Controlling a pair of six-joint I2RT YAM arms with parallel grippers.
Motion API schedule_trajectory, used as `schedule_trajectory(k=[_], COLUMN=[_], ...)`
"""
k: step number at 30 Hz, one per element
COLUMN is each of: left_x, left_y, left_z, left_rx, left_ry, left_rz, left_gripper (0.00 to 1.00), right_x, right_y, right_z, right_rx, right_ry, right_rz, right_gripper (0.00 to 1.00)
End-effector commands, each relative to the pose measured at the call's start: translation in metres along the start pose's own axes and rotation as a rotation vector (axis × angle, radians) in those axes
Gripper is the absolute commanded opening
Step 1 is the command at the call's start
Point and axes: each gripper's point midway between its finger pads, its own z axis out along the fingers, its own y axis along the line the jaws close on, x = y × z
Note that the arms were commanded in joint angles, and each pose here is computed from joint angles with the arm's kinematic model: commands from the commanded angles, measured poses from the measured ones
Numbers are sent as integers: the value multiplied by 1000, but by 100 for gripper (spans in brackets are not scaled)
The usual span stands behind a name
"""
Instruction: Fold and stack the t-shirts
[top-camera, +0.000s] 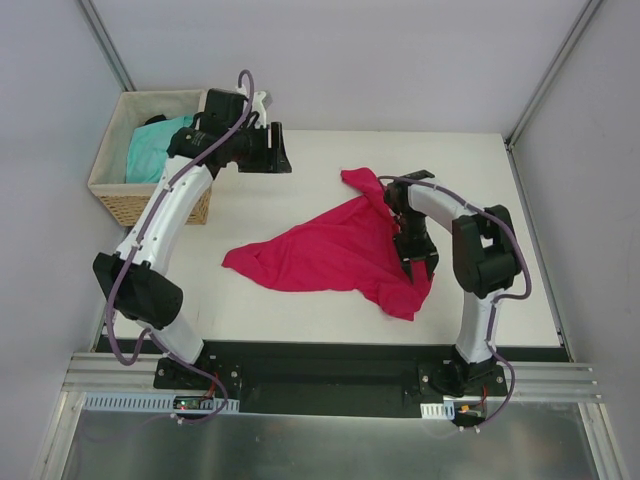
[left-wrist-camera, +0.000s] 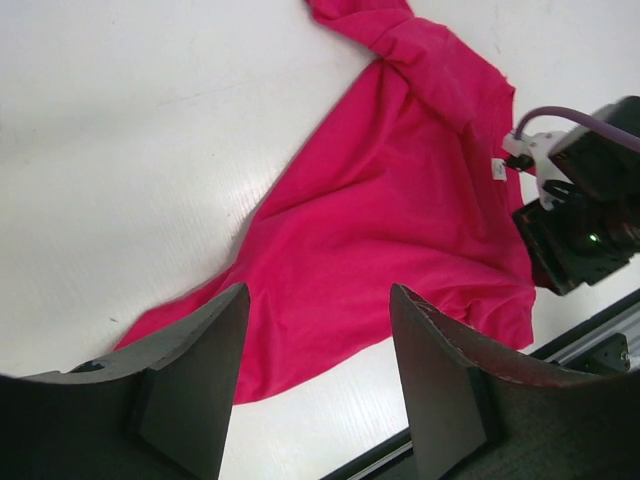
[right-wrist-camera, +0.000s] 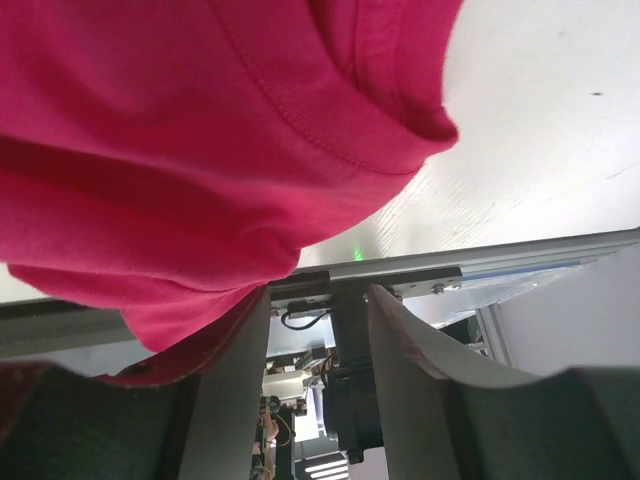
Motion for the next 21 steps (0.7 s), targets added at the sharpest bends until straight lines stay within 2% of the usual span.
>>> schedule_trajectory(k=[1, 3, 8, 14, 21], left_x=[-28, -31, -32, -37, -43], left_y=[-31, -35, -42, -45, -50], left_z=[-44, -44, -43, -49, -53], left_rx=[86, 103, 144, 148, 160], left_ry=[-143, -150, -149, -173, -189], left_rz=[113, 120, 124, 139, 137], left_gripper=[59, 59, 59, 59, 59], right_x=[-5, -17, -39, -47, -63], right_y=[-16, -22, -29, -36, -17], right_z=[-10, -6, 9, 20, 17], right_rx=[64, 57, -91, -171, -323], right_ry=[-62, -120, -267, -342, -391], right_rz=[44, 78, 167, 207, 195], right_gripper=[49, 50, 53, 54, 52])
